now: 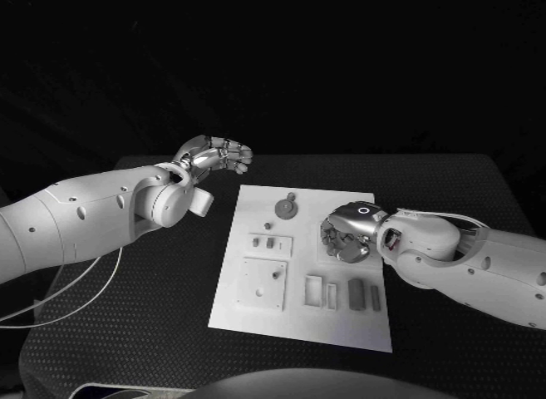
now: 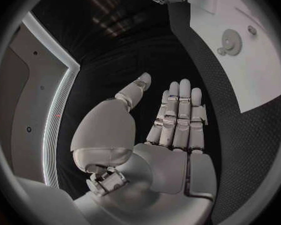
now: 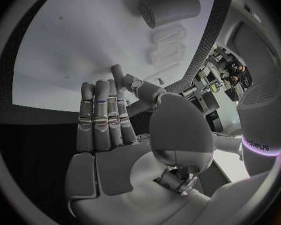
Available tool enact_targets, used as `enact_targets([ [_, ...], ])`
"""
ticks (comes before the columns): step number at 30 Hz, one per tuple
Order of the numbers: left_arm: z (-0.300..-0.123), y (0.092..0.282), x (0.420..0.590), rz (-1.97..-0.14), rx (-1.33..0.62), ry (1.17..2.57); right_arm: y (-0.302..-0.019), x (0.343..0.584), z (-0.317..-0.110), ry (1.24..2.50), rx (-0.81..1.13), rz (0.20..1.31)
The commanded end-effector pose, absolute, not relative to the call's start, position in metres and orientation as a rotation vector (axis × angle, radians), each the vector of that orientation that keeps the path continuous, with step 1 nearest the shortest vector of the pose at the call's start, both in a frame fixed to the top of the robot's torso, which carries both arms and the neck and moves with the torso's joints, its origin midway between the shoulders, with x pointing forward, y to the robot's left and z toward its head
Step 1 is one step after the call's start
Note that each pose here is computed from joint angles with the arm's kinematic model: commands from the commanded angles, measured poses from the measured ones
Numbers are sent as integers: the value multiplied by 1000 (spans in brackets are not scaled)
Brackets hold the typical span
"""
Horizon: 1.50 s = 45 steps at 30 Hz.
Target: Assemble the parts on the task board
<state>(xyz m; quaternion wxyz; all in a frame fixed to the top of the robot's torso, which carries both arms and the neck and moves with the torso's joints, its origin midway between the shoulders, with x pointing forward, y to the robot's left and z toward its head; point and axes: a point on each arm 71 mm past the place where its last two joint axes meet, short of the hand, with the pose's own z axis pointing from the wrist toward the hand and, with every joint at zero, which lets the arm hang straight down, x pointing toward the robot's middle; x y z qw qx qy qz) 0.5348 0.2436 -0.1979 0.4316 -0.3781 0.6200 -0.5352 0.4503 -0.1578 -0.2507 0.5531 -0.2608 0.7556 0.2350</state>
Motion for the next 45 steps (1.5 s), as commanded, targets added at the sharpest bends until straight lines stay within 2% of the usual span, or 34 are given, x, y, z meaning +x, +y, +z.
enact_targets([
  [1, -196, 241, 535, -1353, -939, 1545, -156, 450, -249, 1743, -636, 551],
  [12, -197, 241, 535, -1351, -940, 1544, -156, 448, -242, 1712, -576, 593],
  [20, -197, 241, 535, -1351, -940, 1544, -151, 451, -214, 1695, -477, 683],
  [24, -197, 241, 535, -1351, -939, 1544, -143, 448, -202, 1671, -463, 728],
  [31, -197, 241, 535, -1351, -940, 1544, -119, 441, -199, 1655, -459, 829],
  [38, -197, 239, 536, -1356, -937, 1545, -85, 431, -207, 1645, -514, 901],
  [45, -197, 235, 536, -1361, -935, 1549, -57, 415, -234, 1663, -614, 926],
])
